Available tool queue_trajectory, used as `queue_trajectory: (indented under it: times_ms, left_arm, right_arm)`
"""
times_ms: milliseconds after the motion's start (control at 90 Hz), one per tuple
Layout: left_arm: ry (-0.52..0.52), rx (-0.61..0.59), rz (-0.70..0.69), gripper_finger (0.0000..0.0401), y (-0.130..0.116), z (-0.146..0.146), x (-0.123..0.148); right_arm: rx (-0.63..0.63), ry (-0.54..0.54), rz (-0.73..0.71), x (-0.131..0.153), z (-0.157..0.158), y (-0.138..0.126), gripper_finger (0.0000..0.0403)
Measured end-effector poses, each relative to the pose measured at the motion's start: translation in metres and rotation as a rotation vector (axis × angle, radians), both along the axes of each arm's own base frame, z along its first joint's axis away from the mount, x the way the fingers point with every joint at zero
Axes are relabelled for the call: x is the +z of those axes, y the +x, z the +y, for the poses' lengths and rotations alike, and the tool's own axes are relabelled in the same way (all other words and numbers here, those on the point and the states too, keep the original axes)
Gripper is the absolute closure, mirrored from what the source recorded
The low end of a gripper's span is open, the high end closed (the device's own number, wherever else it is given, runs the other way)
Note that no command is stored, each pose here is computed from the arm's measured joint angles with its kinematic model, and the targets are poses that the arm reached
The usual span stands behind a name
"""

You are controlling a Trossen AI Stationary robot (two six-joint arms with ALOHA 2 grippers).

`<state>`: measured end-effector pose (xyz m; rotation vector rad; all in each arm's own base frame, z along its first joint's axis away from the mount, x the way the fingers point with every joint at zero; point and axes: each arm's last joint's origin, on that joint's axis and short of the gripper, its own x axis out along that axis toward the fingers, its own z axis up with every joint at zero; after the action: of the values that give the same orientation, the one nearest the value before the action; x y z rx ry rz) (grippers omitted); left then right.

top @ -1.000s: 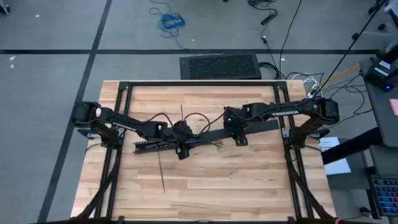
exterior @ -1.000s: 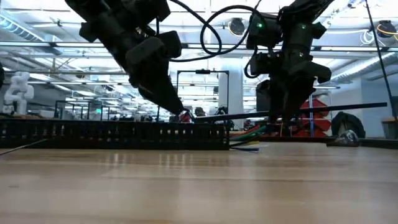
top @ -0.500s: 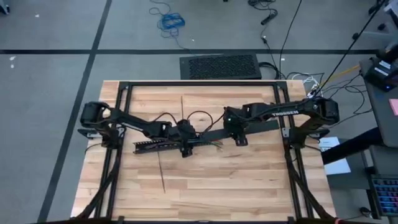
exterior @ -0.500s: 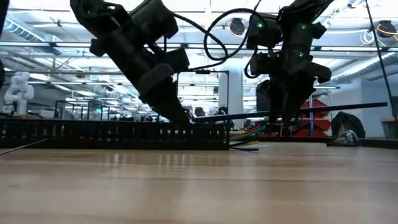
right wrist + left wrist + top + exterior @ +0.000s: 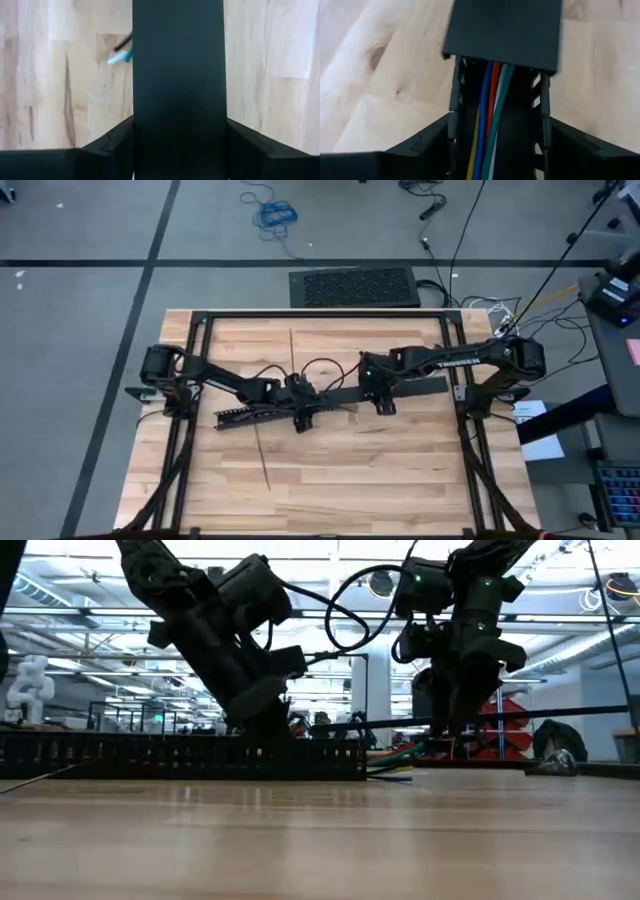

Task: Ziptie cables
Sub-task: Insert the black cable duct cover into the black cable duct

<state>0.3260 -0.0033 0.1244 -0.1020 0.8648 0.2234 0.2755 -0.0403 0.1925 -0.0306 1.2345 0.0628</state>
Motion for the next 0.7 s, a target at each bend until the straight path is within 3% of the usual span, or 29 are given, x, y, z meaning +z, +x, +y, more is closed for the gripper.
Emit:
queue_trajectory:
  times_ms: [200, 467, 700]
  left_arm:
    - [0.023, -0.02, -0.003, 0.0172, 0.001, -0.002, -0.001]
    - [0.036, -0.055, 0.009, 0.0177, 0.0, -0.007, -0.002]
    - [0.03, -0.068, 0.014, 0.0177, 0.0, -0.012, -0.002]
  right_arm:
    - [0.037, -0.017, -0.041, 0.001, 0.0, 0.004, 0.0183]
    - [0.05, -0.003, -0.066, 0.0, -0.001, 0.007, 0.0183]
    - [-0.01, 0.025, -0.027, -0.011, -0.006, 0.01, 0.0183]
